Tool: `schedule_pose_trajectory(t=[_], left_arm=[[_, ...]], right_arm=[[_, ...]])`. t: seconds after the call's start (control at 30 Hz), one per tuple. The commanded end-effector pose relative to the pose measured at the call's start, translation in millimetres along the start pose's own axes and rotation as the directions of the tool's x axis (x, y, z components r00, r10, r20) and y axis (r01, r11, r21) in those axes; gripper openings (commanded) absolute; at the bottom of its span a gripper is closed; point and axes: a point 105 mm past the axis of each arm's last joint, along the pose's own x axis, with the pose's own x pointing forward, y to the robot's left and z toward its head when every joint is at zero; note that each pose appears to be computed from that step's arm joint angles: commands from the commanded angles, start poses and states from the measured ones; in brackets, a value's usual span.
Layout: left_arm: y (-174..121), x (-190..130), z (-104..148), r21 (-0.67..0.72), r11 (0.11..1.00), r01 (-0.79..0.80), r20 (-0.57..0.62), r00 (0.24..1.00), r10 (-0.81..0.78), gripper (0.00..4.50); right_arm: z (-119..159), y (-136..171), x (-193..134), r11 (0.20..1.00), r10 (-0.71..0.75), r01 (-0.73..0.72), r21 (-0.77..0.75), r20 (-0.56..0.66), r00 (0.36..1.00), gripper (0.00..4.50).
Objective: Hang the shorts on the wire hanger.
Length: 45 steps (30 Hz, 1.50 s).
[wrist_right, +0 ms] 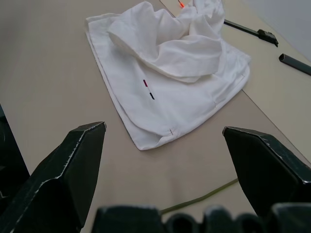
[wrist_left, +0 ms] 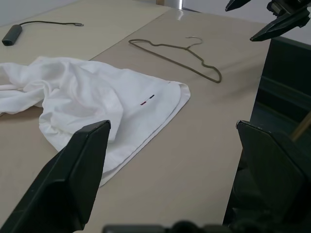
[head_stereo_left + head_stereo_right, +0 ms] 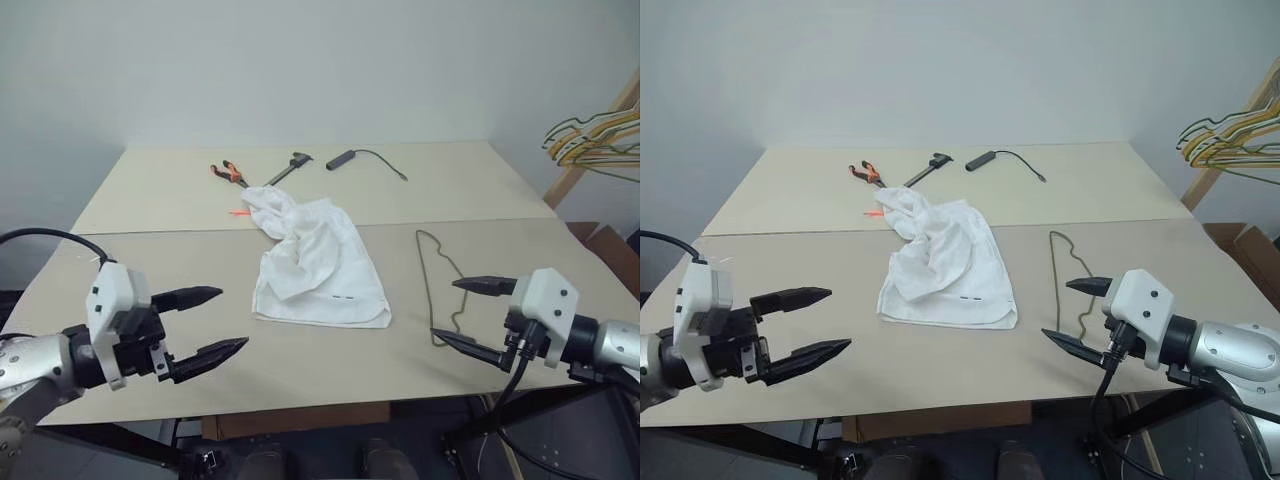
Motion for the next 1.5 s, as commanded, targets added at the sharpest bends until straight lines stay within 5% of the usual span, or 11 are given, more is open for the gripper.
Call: schedule_pose_trajectory(t=[0.03,0.33,0.6,0.8,1.1,1.3,1.5], left_arm=[[0.9,-1.8,10.8,0.027,1.000,-0.009,0.040,0.999,0.008,4.50],[5.8,9.0,16.6,0.042,0.999,-0.018,0.061,0.998,0.015,4.50],[8.8,28.4,17.4,0.029,0.999,-0.034,0.109,0.994,0.031,4.50],[3.0,35.9,13.2,0.008,0.999,-0.038,0.118,0.992,0.037,4.50],[8.4,37.5,10.6,0.013,0.997,-0.071,0.135,0.988,0.069,4.50],[7.4,37.0,9.4,0.017,0.997,-0.079,0.141,0.987,0.076,4.50],[3.4,37.4,8.2,0.013,0.997,-0.081,0.146,0.986,0.079,4.50]], right_arm=[[10.5,-3.5,-1.5,0.999,-0.003,0.004,-0.050,0.025,1.000,4.47],[10.8,-3.4,10.1,0.997,-0.014,0.015,-0.073,0.018,1.000,4.47],[-32.0,9.7,44.9,0.892,0.087,-0.192,-0.409,-0.260,0.962,4.47],[-52.2,18.7,86.6,0.899,0.097,-0.200,-0.389,-0.269,0.958,4.47],[-45.0,18.8,144.0,0.898,0.047,-0.153,-0.413,-0.256,0.965,4.47],[-46.8,19.6,145.6,0.892,0.065,-0.183,-0.413,-0.284,0.957,4.47],[-77.9,14.8,138.4,0.859,0.063,-0.266,-0.437,-0.425,0.903,4.47]])
